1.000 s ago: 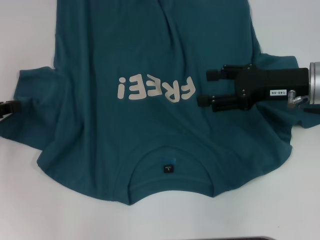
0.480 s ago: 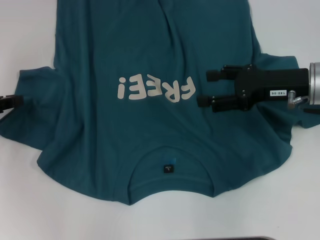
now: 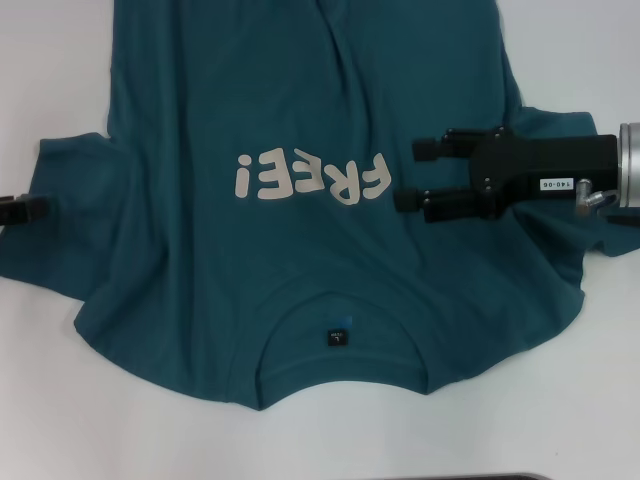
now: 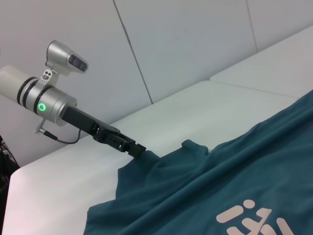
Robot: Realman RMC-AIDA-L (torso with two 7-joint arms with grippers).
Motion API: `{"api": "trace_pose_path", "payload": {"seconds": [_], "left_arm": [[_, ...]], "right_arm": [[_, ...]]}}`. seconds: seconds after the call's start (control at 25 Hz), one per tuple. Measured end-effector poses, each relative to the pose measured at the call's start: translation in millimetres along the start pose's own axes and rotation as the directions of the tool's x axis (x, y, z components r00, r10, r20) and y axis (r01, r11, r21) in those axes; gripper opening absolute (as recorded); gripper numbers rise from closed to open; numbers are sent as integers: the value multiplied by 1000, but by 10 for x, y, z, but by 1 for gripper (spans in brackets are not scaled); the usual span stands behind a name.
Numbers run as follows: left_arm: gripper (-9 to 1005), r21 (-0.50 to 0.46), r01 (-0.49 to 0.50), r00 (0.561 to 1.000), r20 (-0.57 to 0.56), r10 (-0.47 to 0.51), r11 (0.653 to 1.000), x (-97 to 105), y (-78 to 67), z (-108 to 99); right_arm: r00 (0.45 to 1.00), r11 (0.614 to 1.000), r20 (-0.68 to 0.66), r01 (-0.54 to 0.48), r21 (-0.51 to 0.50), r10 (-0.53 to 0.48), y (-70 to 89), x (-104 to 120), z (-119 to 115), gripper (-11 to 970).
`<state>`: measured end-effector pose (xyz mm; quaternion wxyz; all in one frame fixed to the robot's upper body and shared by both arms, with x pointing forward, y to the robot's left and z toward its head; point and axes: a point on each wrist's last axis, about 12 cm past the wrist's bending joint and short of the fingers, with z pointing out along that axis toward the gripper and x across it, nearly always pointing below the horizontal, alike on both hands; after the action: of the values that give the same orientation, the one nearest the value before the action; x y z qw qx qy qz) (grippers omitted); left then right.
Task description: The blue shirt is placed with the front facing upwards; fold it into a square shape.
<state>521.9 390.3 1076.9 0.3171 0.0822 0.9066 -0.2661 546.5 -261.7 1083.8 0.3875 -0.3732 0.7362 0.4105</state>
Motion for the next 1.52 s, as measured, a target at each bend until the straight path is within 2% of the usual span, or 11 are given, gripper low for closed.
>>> {"api": "trace_pose_path", "payload": {"seconds": [0.36, 0.56, 0.76, 1.0, 1.2, 1.32, 1.52], "left_arm": [[699, -11, -6, 1000, -12, 6, 1000, 2, -8, 24], [751, -17, -12, 999, -32, 11, 1000, 24, -6, 37], [735, -27, -19, 999, -29, 19, 999, 6, -22, 50], [627, -45, -24, 998, -54, 21, 999, 11, -22, 70], [374, -46, -27, 998, -58, 24, 999, 10, -25, 75], [172, -48, -26, 998, -57, 23, 999, 9, -22, 72], [93, -46, -31, 999, -46, 28, 998, -20, -28, 51]], "right_arm": [[1000, 1000, 10, 2, -4, -2, 8, -3, -4, 914], [1000, 1000, 10, 2, -5, -2, 10, -2, -6, 914], [1000, 1000, 11, 2, -8, -2, 13, -3, -6, 914], [1000, 1000, 12, 4, -9, -4, 14, -6, -8, 914], [1000, 1000, 13, 4, -12, -4, 18, -8, -8, 914], [1000, 1000, 14, 4, -13, -4, 19, -9, -9, 914], [1000, 1000, 14, 3, -15, -3, 21, -8, -8, 914]]}}
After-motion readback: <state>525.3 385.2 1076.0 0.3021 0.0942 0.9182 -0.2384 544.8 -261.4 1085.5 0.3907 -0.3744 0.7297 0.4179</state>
